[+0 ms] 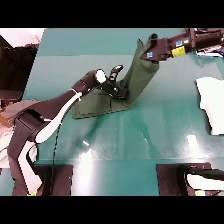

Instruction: Fold the shirts.

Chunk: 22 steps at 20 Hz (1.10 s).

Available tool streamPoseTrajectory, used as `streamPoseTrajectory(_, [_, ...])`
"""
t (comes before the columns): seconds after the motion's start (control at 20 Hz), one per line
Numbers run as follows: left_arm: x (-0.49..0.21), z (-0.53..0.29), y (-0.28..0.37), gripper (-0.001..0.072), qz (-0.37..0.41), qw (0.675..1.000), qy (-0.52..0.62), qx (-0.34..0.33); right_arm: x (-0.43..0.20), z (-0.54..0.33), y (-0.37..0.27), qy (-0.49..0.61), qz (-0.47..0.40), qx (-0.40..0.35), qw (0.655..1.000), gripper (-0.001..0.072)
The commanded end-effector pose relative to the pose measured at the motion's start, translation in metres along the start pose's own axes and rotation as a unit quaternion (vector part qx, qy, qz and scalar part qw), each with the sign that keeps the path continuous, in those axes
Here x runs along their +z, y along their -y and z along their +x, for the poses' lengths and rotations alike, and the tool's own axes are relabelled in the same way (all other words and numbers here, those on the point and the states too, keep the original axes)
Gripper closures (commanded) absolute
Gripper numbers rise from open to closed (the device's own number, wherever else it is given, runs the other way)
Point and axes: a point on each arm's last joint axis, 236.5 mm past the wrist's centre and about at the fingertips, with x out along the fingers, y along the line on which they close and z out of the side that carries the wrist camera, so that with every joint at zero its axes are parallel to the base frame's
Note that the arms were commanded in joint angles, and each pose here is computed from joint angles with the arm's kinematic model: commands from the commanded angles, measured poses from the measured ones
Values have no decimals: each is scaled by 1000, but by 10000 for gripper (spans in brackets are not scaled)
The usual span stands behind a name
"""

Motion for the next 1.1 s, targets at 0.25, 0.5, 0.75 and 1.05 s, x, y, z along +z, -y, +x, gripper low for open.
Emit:
streamPoseTrajectory(0.25, [54, -140, -50, 682, 14, 995, 79, 57, -9, 79, -26, -29, -18, 36, 999, 693])
streamPoseTrajectory(0.5, [60, -275, -87, 682, 22, 982, 144, 117, -24, 148, -47, -42, -39, 57, 997, 690])
streamPoseTrajectory(0.75, [52, -364, -101, 681, 13, 964, 204, 168, -60, 236, -64, -60, -94, 72, 991, 689])
streamPoseTrajectory(1.05, [48, -373, -99, 681, 12, 964, 206, 170, -81, 282, -105, -86, -167, 125, 974, 48])
